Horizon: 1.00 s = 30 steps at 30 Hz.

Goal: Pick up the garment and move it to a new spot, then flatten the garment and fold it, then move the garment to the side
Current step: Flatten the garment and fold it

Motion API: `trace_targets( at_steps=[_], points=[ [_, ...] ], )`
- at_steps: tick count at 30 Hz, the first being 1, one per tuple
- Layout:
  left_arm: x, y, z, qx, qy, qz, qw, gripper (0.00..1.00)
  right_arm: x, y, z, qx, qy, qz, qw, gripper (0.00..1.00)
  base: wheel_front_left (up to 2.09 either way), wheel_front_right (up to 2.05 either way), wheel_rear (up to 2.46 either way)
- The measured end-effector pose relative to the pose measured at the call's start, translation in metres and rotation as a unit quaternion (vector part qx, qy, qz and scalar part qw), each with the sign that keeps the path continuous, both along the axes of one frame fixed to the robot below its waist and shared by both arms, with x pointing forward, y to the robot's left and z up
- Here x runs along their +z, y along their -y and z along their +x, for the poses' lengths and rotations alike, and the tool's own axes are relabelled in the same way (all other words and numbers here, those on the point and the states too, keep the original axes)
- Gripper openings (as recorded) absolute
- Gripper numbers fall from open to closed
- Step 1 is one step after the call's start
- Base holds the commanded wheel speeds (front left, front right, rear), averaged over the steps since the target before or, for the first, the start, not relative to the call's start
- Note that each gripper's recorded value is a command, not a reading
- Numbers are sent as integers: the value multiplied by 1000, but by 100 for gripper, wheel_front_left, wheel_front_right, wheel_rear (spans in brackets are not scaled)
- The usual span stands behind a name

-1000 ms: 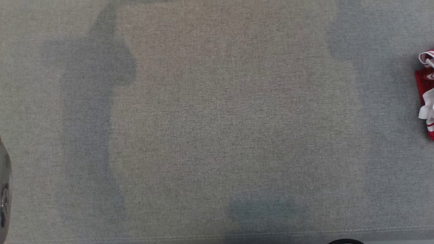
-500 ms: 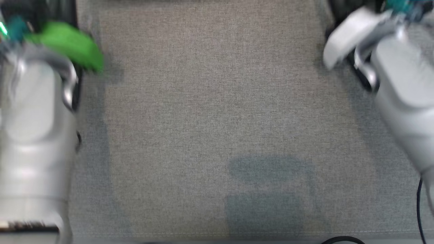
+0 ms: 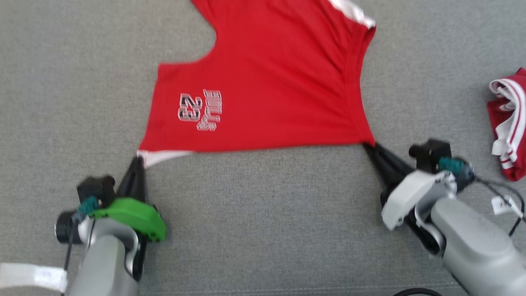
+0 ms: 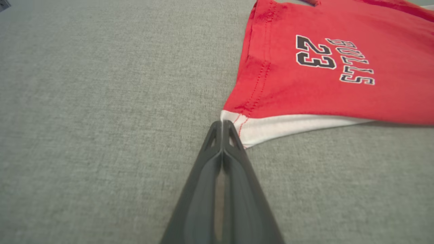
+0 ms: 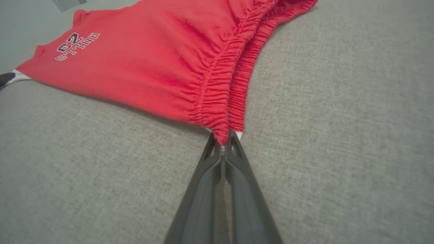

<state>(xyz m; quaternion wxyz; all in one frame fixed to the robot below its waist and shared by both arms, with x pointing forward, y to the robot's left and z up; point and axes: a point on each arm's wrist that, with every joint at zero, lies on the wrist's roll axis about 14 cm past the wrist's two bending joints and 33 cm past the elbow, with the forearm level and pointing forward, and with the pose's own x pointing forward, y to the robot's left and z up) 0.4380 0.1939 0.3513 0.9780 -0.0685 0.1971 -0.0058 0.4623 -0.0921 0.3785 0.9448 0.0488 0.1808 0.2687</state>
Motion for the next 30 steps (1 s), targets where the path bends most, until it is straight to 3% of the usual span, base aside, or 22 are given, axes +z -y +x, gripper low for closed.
trace_targets(
  at_steps=[17, 22, 30],
  points=[
    [-1, 13, -130, -4, -28, -10, 1000, 0, -9, 4, -143, -23, -56, 5, 998, 0, 0, 0, 0],
    [1, 13, -148, -5, -23, -9, 1000, 0, -5, 4, -161, -25, -49, 7, 998, 0, 0, 0, 0],
    [12, 15, -146, -9, -1, -11, 1000, 0, 6, 12, -158, -37, -27, 7, 999, 0, 0, 0, 0]
  ],
)
